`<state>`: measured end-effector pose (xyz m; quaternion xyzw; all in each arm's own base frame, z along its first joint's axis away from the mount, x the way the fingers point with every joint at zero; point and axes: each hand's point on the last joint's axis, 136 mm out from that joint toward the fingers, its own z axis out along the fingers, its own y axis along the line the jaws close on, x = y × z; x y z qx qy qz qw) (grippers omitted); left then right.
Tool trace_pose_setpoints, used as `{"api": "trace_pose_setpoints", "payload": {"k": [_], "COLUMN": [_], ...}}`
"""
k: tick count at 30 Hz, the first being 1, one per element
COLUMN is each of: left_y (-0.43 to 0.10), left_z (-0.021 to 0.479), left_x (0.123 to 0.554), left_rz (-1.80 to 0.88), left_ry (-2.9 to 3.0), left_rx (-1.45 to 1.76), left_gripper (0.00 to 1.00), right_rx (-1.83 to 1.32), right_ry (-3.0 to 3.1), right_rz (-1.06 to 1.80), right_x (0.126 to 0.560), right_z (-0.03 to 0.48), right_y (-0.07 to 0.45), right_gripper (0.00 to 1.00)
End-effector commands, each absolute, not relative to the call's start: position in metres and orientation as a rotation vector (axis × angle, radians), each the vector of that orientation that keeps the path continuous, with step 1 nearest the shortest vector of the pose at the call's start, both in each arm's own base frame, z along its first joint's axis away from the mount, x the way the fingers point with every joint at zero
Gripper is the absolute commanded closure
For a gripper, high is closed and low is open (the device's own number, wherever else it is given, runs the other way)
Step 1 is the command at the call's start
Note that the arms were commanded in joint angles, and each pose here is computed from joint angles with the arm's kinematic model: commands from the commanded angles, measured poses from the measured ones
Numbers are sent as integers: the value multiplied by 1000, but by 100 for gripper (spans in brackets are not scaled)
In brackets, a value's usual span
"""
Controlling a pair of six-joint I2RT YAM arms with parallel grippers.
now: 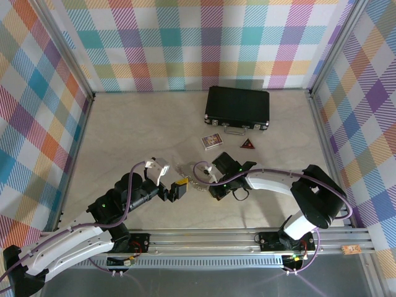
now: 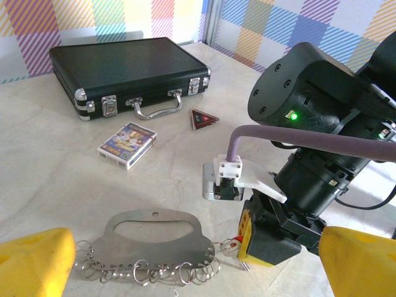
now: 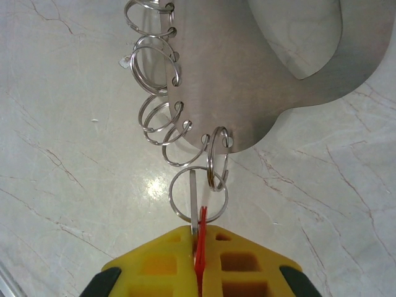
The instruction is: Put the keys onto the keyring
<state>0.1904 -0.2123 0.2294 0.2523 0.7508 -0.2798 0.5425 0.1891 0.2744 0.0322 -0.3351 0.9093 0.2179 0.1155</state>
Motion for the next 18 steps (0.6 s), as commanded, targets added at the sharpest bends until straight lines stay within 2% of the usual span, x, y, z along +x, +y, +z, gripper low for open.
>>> {"api": "trace_pose_setpoints", "payload": {"k": [1,11,18], "left_y": [-213,-207,-195], "left_z": [241,238,241], "left_x": [192,199,207], "left_rz": [-671,-625,-596], "left_ry": [1743,1762,1763], "left_rx": [580,537,433], "left_gripper": [0,0,0], "right_rx": [-965,-916,-896], "right_ry": [2661,2632,2529], "right_rz": [677,641,618], "right_x": [185,184,189], "right_z": [39,51,79], "right_y": [274,262,255], "right_gripper": [93,73,66]}}
